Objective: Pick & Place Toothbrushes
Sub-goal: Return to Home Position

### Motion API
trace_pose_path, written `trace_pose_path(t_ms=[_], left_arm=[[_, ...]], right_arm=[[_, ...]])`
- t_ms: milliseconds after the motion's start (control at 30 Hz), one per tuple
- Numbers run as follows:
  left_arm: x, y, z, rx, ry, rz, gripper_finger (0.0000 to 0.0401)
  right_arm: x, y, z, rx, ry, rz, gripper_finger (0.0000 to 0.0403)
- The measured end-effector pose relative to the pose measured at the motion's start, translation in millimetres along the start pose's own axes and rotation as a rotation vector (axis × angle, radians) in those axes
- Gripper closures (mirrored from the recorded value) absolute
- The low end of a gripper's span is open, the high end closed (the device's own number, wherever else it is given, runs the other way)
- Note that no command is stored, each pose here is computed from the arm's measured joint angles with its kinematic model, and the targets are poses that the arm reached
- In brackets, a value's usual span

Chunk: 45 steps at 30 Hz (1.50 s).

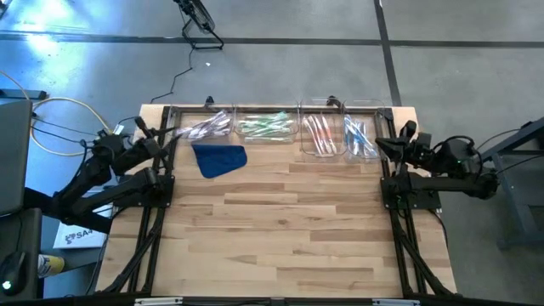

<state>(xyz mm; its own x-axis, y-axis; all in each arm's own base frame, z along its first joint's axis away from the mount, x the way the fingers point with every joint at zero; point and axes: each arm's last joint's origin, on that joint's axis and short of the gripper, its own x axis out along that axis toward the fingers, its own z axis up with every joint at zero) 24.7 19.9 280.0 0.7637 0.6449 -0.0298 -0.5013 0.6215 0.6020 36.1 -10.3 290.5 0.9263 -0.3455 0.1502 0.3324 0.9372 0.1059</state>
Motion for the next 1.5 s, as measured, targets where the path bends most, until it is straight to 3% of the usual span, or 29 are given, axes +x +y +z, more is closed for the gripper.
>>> trace_pose_path(t_ms=[267,433,767,1067,1500], left_arm=[[41,-33,-27,-0.052,-0.112,0.081,0.0288],[55,-54,-49,-0.065,-0.074,0.052,0.0288],[57,-60,-55,-0.034,-0.052,0.016,0.0288],[56,-68,-60,-0.011,-0.063,-0.156,0.0288],[56,-71,-63,0.019,-0.037,-0.186,0.0288]], right_arm=[[8,2,-12,0.010,-0.024,0.004,0.0400],[17,4,-33,0.005,-0.006,0.001,0.0400],[30,5,-69,0.025,0.001,-0.018,0.0401],[30,6,-70,0.029,-0.006,-0.016,0.0401],[30,6,-70,0.027,-0.002,-0.010,0.0401]])
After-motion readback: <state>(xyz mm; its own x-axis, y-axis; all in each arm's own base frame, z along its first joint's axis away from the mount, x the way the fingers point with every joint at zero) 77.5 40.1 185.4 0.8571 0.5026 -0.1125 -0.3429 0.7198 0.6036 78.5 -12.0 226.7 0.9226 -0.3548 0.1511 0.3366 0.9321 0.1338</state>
